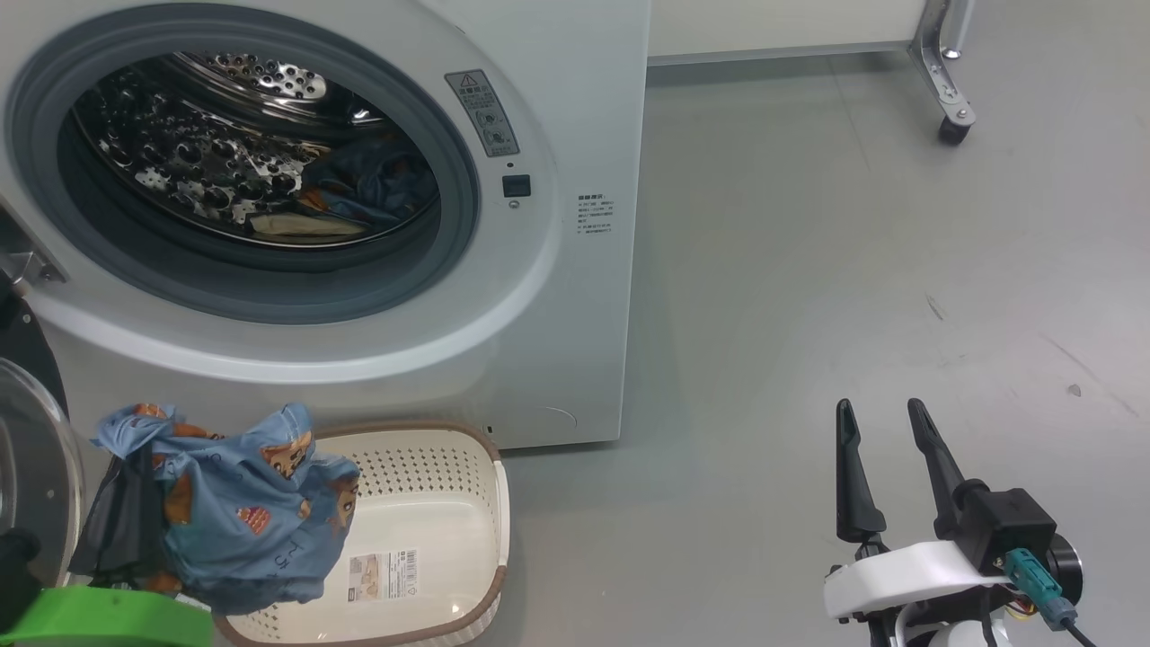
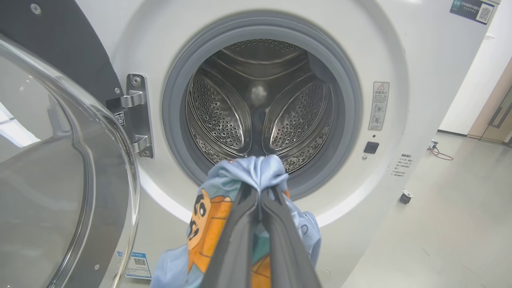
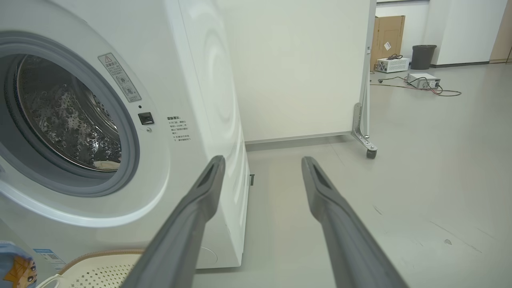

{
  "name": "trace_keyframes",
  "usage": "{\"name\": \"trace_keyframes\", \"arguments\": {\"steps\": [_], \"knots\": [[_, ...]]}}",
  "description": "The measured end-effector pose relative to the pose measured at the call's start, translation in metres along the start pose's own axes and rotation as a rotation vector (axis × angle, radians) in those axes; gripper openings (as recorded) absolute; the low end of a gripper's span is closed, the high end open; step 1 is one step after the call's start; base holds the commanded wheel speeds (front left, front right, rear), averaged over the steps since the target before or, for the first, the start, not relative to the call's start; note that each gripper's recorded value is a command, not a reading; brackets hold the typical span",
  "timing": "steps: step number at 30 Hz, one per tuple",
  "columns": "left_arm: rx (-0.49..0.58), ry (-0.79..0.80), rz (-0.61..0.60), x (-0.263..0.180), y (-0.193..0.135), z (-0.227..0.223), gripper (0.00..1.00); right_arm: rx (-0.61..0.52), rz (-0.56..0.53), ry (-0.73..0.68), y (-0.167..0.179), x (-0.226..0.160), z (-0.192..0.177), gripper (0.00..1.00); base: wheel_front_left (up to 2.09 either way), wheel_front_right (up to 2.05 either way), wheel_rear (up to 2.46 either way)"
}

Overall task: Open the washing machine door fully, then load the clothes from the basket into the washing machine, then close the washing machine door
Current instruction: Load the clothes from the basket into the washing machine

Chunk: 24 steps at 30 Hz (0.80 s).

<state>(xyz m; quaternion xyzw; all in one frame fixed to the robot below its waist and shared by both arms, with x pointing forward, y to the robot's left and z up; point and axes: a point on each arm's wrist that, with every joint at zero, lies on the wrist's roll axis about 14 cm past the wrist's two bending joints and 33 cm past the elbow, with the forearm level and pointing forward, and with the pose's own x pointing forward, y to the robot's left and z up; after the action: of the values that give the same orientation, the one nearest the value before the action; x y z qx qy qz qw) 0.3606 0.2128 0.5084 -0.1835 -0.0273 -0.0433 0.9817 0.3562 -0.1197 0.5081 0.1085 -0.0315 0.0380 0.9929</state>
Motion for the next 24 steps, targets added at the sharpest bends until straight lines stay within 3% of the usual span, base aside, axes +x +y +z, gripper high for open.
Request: {"name": "trace_keyframes", "arguments": {"steps": [16, 24], "knots": [[-0.005, 0.006, 0.011, 0.013, 0.003, -0.005, 0.0, 0.01, -0.014, 0.039, -0.004, 0.0, -0.012, 1.0, 0.0, 0.0, 0.0], [0.015, -0.054, -0.035, 0.05, -0.003, 0.013, 0.0, 0.023, 0.004, 0.079, 0.004, 0.002, -0.025, 1.0, 0.0, 0.0, 0.0]]}}
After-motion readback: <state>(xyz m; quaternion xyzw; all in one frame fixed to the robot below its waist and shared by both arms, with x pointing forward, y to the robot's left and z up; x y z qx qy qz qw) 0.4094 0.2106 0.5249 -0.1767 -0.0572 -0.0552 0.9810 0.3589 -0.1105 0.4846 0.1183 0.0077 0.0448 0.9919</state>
